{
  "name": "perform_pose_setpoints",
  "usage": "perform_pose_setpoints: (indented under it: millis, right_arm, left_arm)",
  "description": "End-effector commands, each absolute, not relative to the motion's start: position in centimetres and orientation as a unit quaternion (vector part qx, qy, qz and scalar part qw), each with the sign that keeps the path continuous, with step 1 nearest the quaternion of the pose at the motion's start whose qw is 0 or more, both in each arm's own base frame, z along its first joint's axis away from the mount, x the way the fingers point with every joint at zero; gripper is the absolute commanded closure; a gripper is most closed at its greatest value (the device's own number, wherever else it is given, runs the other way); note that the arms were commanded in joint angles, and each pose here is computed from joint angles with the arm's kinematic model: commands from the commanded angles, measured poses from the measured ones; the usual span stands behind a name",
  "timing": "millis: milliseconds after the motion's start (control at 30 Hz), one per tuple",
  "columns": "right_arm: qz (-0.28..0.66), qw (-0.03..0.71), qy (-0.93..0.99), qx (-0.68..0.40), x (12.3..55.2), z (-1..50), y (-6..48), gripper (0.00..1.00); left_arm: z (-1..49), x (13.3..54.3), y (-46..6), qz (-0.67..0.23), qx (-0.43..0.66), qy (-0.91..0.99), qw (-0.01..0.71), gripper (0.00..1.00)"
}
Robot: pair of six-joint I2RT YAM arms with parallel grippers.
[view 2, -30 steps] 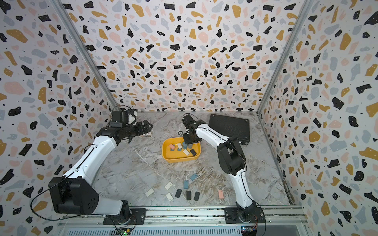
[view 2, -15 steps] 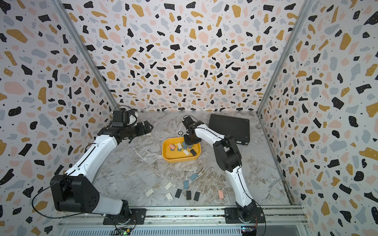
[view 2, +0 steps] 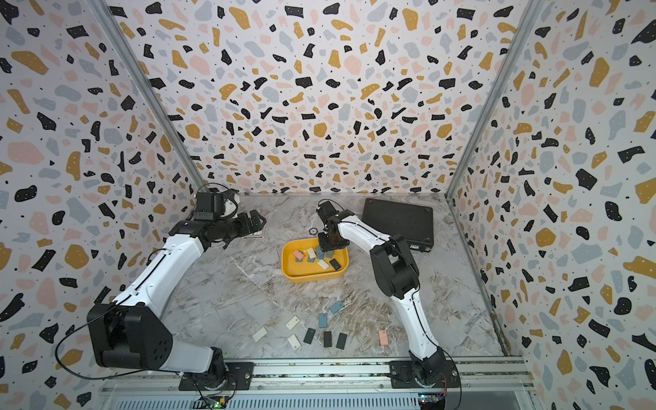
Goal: Put the eraser in the storage box
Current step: Place the eraser in the storage box.
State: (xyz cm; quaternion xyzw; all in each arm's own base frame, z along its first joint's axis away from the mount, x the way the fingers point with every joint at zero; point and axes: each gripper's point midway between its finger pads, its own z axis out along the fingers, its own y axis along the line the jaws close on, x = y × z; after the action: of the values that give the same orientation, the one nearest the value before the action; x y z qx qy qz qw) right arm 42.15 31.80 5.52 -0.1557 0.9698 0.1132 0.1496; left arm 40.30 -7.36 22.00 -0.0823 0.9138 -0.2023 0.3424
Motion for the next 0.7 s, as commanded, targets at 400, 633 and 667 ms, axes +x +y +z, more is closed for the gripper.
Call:
perform_pose_setpoints:
  millis: [400, 633, 667]
  right_arm:
    - [0.094, 0.258, 0.951, -0.141, 34.8, 16.3, 24.3, 0.40]
    - [0.129, 0.231, 0.961, -0.082, 32.2, 13.9, 19.7, 0.32]
    - [0.138, 0.230, 0.961, -0.071, 32.1, 13.8, 19.2, 0.31]
  left_arm:
    - [22.4, 40.4, -9.1, -0.233, -0.038, 0.916, 0.324, 0.01]
    - [19.6, 35.0, -13.3, -0.160, 0.065, 0.946, 0.274, 0.02]
    - [18.8, 33.7, -14.0, -0.149, 0.081, 0.948, 0.268, 0.02]
